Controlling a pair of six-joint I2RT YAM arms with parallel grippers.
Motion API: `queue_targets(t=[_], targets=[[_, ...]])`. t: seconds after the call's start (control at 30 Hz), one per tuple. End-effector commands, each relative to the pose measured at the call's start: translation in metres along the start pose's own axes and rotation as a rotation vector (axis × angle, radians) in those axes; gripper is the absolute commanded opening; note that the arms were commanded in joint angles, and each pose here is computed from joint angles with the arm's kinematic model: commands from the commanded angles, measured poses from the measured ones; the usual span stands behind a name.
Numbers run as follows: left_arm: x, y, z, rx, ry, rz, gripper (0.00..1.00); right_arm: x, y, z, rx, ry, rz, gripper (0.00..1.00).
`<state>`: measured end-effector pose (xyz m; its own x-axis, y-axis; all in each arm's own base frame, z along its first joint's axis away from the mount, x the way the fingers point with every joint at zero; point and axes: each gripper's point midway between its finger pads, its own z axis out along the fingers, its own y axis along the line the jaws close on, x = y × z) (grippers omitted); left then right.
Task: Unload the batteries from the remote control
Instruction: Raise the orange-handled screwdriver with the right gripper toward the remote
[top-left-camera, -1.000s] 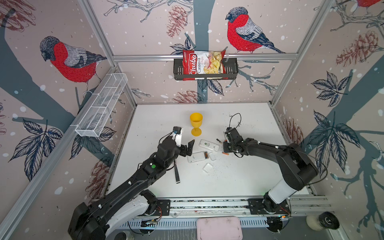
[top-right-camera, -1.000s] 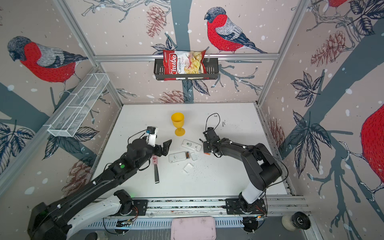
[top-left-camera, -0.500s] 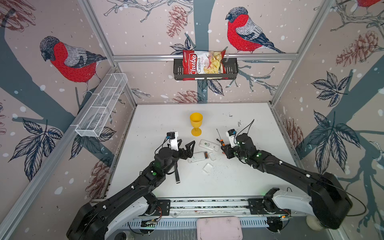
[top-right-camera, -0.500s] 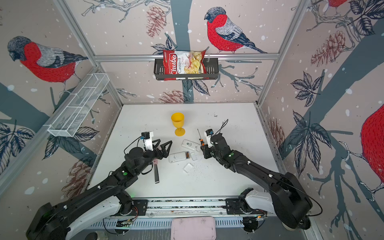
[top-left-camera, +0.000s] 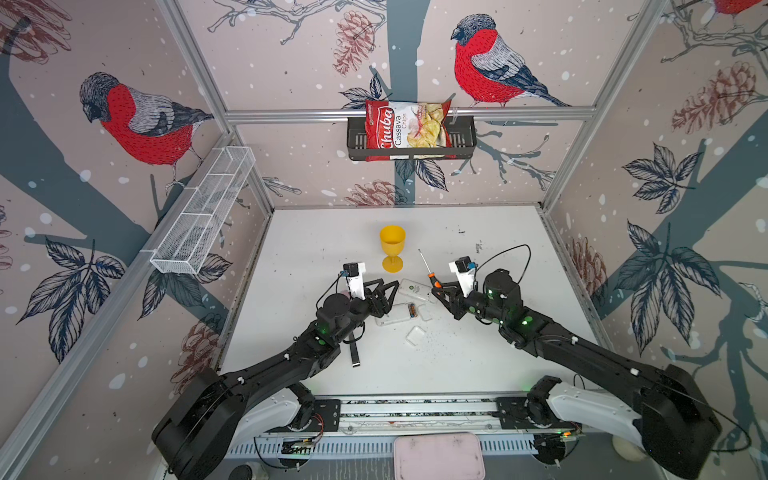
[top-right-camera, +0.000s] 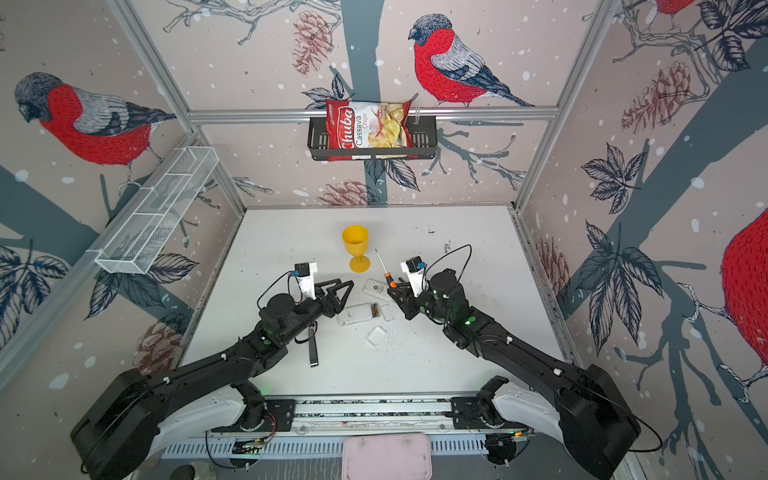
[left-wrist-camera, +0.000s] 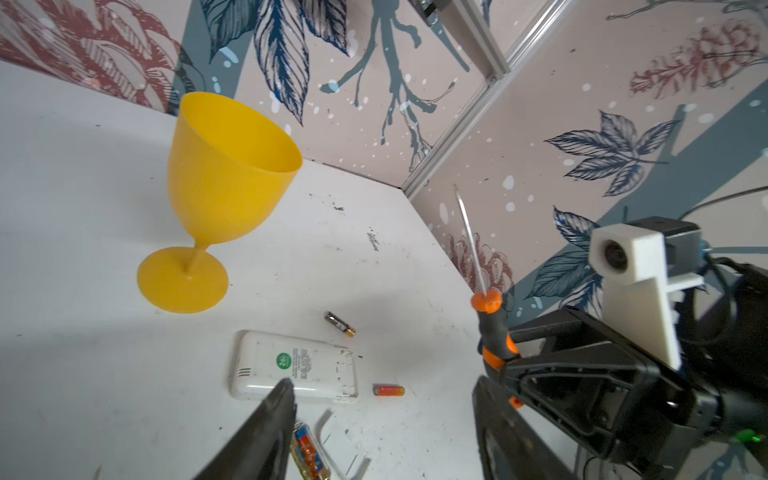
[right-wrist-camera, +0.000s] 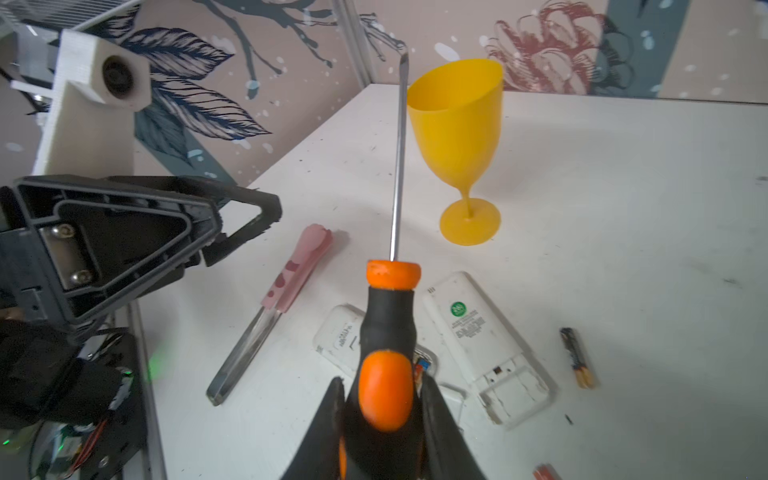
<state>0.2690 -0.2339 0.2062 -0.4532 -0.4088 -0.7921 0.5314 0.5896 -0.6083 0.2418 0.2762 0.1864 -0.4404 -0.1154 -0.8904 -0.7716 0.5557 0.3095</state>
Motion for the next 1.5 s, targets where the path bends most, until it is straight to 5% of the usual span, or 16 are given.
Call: queue_targets(t=[0.0, 0.17, 0.57, 0.83, 1.47], targets=[[-0.025, -0.031, -0.010, 0.153, -0.117, 0.006, 0.68, -0.024, 0.028, 0.005, -0.168, -0.063, -0.057, 0.07], [-0.033, -0.028, -0.017, 0.117, -0.150, 0.027, 0.69, -0.031, 0.034, 0.019, -0.208, -0.044, -0.096, 0.06], [-0.040, 0.004, -0.040, -0.074, -0.205, -0.027, 0.75, -0.037, 0.002, 0.044, 0.155, -0.029, -0.284, 0.00], [-0.039, 0.014, -0.045, -0.106, -0.227, -0.063, 0.76, -0.041, -0.001, 0.044, 0.278, -0.043, -0.396, 0.00], [-0.037, 0.020, -0.043, -0.099, -0.235, -0.094, 0.74, -0.038, 0.005, 0.057, 0.291, 0.002, -0.464, 0.00]])
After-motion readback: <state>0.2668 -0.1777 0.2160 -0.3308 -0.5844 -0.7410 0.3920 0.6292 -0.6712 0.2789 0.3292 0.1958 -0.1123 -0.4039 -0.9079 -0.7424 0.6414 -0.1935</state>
